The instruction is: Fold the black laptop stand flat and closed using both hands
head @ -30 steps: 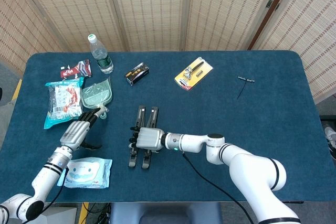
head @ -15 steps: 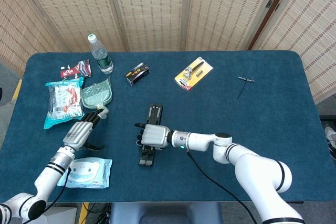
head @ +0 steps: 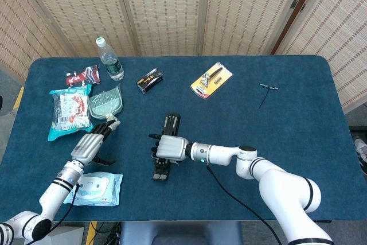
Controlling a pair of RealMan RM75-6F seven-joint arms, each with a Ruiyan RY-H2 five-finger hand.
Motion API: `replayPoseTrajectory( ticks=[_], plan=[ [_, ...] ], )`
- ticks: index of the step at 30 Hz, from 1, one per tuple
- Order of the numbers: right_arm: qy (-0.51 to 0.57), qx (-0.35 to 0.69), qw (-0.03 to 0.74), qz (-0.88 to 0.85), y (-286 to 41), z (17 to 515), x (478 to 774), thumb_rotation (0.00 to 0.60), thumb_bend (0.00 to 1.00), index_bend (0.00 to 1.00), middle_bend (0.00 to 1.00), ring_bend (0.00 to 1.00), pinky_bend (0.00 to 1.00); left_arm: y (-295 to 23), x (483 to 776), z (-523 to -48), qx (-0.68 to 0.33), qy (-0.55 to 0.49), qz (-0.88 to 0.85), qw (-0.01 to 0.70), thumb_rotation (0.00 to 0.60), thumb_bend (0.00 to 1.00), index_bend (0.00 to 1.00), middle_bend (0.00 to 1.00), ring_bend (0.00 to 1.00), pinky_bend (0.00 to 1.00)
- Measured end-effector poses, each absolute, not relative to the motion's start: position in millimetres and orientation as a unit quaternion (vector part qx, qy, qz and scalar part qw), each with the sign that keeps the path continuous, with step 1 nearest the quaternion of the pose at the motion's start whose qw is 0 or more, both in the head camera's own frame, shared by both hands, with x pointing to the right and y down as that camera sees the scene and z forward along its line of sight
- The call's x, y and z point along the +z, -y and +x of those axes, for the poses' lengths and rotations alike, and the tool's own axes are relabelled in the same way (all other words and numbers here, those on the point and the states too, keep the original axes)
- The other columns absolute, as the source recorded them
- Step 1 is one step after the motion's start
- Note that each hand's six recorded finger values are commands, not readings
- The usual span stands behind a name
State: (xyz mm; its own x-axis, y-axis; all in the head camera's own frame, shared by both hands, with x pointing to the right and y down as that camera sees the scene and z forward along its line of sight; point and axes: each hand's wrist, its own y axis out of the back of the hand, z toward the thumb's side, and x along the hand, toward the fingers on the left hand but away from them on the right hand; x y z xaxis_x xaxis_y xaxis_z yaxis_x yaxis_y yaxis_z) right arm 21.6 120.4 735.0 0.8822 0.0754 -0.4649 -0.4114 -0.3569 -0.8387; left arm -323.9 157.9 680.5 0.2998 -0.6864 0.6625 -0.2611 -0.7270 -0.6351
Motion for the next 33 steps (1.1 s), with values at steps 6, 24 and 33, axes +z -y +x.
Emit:
replayPoseTrajectory(
  ticks=[6,24,33],
  plan=[
    [-0.108,0.221,0.561,-0.791,-123.4,20.9,735.2,0.600,0.28,0.01,0.13,0.00,0.00,-158.1,680.0,-323.0,-0.507,-0.304,-0.779,0.210,0.600,0.13,0.00,0.00,0.00,0.00],
    [-0.090,0.229,0.563,-0.789,-119.1,36.9,713.6,0.600,0.28,0.00,0.00,0.00,0.00,-157.5,672.4,-324.5,-0.503,-0.307,-0.778,0.215,0.600,0.13,0.00,0.00,0.00,0.00],
    [-0.027,0.269,0.569,-0.776,-93.6,85.3,682.0,0.600,0.24,0.00,0.00,0.00,0.00,-153.9,661.2,-335.9,-0.505,-0.323,-0.765,0.234,0.600,0.13,0.00,0.00,0.00,0.00]
  ],
)
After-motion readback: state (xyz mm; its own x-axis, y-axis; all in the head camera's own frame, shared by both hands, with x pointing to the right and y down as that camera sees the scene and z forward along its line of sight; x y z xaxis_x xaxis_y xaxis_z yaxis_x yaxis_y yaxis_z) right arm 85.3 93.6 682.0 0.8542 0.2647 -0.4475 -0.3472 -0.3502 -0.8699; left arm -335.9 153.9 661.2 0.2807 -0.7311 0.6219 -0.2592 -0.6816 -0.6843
